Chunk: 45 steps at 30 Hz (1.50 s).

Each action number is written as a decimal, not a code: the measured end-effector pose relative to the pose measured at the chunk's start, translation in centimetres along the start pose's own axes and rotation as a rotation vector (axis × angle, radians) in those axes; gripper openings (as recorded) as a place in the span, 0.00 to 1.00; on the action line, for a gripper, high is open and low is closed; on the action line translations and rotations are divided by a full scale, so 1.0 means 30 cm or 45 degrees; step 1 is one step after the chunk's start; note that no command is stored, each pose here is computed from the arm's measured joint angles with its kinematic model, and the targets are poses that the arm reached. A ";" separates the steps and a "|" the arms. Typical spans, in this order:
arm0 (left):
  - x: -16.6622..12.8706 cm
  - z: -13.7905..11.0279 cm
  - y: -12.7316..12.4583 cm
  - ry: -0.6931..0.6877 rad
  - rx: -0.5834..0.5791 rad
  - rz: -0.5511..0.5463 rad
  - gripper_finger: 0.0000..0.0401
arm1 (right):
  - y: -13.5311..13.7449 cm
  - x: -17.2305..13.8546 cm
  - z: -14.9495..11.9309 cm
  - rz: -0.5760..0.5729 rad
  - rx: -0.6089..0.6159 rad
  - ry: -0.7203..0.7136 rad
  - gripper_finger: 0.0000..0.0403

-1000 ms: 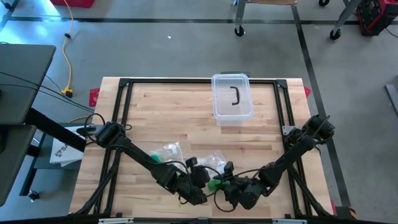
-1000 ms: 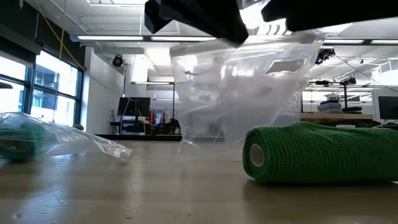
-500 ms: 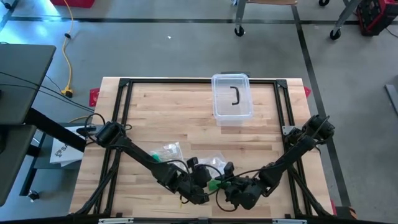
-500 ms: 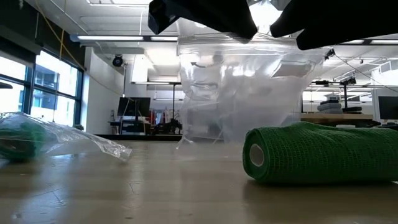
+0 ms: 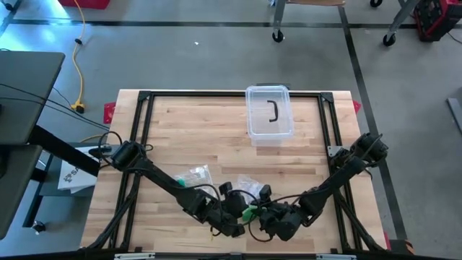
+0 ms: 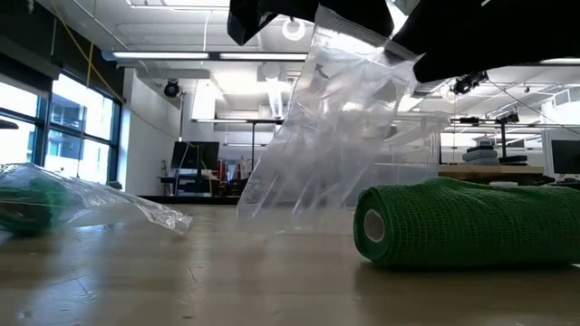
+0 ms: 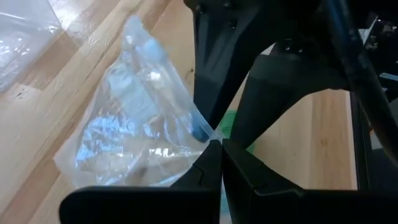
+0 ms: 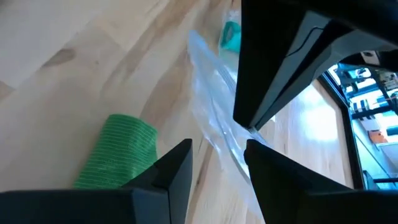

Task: Roll bandage
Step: Put the green bandage into the transparent zip bag

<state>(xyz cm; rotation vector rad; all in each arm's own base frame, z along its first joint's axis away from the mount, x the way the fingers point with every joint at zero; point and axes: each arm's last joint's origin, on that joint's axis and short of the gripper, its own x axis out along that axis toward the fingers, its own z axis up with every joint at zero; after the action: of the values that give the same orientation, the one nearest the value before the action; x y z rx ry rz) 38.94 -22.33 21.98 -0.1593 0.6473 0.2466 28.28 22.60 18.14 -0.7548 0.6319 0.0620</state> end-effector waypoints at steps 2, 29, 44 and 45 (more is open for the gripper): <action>0.000 0.000 0.000 0.000 0.000 0.000 0.00 | -0.001 0.001 -0.001 0.005 -0.001 0.001 0.36; -0.162 0.033 0.037 -0.054 0.094 0.197 0.01 | -0.028 0.021 0.023 0.014 0.282 -0.041 0.01; -0.158 0.030 0.034 0.018 0.092 0.112 0.46 | -0.078 0.042 0.045 0.003 0.368 -0.047 0.00; -0.156 0.030 0.035 0.034 0.090 0.095 0.48 | -0.079 0.043 0.045 0.002 0.370 -0.047 0.00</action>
<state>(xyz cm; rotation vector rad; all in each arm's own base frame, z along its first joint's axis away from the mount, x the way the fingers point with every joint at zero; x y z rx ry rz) 35.57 -21.97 25.47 -0.0705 0.6881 0.2931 30.67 21.53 19.65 -0.4716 0.5911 -0.0142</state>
